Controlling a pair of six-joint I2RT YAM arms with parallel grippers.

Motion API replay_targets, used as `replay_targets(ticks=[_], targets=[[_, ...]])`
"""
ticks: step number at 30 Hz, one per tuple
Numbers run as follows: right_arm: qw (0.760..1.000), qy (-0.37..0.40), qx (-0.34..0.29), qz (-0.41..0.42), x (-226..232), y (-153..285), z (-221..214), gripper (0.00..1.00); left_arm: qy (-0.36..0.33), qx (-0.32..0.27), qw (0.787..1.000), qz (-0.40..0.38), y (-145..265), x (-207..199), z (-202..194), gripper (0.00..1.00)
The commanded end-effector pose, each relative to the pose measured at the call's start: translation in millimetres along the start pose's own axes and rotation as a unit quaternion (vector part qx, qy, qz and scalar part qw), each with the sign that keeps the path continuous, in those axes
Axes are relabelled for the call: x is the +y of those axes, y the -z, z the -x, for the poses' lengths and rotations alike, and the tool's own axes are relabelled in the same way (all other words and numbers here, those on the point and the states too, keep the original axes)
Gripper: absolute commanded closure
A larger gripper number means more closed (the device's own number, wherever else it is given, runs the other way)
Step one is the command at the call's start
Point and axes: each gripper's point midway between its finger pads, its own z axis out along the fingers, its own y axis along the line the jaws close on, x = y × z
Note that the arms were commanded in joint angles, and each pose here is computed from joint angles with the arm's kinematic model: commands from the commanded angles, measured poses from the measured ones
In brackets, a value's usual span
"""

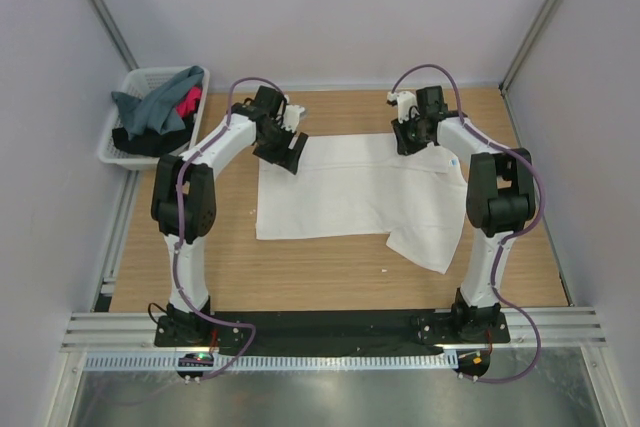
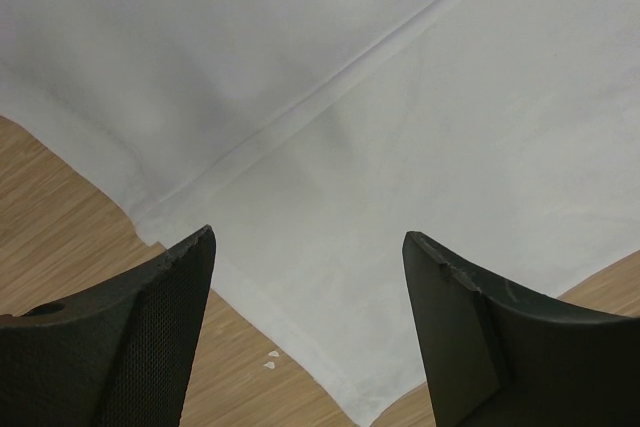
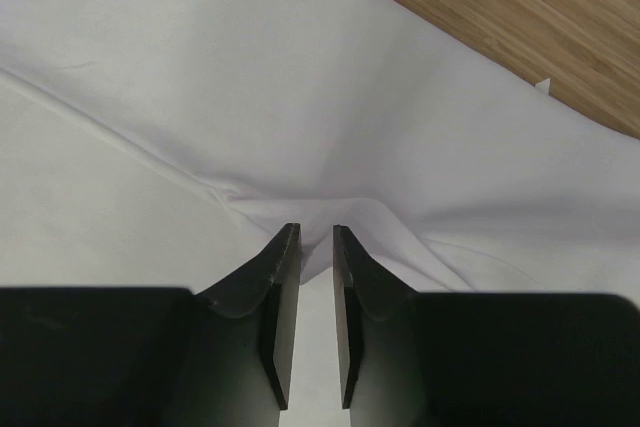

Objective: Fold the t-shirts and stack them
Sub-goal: Fold the tshirt

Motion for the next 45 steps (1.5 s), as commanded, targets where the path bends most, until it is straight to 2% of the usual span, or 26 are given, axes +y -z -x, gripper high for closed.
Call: replay_targets(ticks=[1,2,3,5,20,22,24,28,36,40,43,45], targets=[[1.000,0.008,-0.013,0.003,0,8,8,0.80,-0.013,-0.036,0.999,0.011,21,0,15,0.23],[1.000,0.009,-0.011,0.004,1,8,7,0.83,-0.014,-0.039,0.999,0.011,22,0,16,0.23],[1.000,0.010,-0.013,0.004,1,10,8,0.92,-0.014,-0.039,0.999,0.011,22,0,16,0.23],[1.000,0.013,-0.011,0.006,4,13,7,0.98,-0.014,-0.041,0.999,0.014,24,1,16,0.23],[1.000,0.019,-0.008,0.006,23,47,-19,0.98,-0.017,-0.053,0.998,0.013,32,-2,16,0.23],[1.000,0.016,-0.019,-0.013,16,49,-11,0.74,-0.016,-0.050,0.998,0.015,32,-1,13,0.23],[0.999,0.013,-0.022,-0.026,8,45,-3,0.56,-0.014,-0.050,0.998,0.017,31,-1,11,0.23],[0.999,0.015,-0.021,-0.034,-1,32,6,0.52,-0.011,-0.049,0.999,0.014,32,-2,8,0.23],[1.000,0.015,-0.010,-0.024,-7,6,9,0.53,-0.017,-0.049,0.998,0.028,35,2,7,0.23],[1.000,0.013,-0.011,-0.017,-4,7,11,0.54,-0.019,-0.048,0.998,0.031,34,4,7,0.23],[1.000,0.014,-0.006,-0.007,1,7,6,0.62,-0.019,-0.050,0.998,0.033,34,5,9,0.23],[1.000,0.016,-0.005,-0.001,3,9,5,0.76,-0.019,-0.049,0.998,0.033,33,5,9,0.23]])
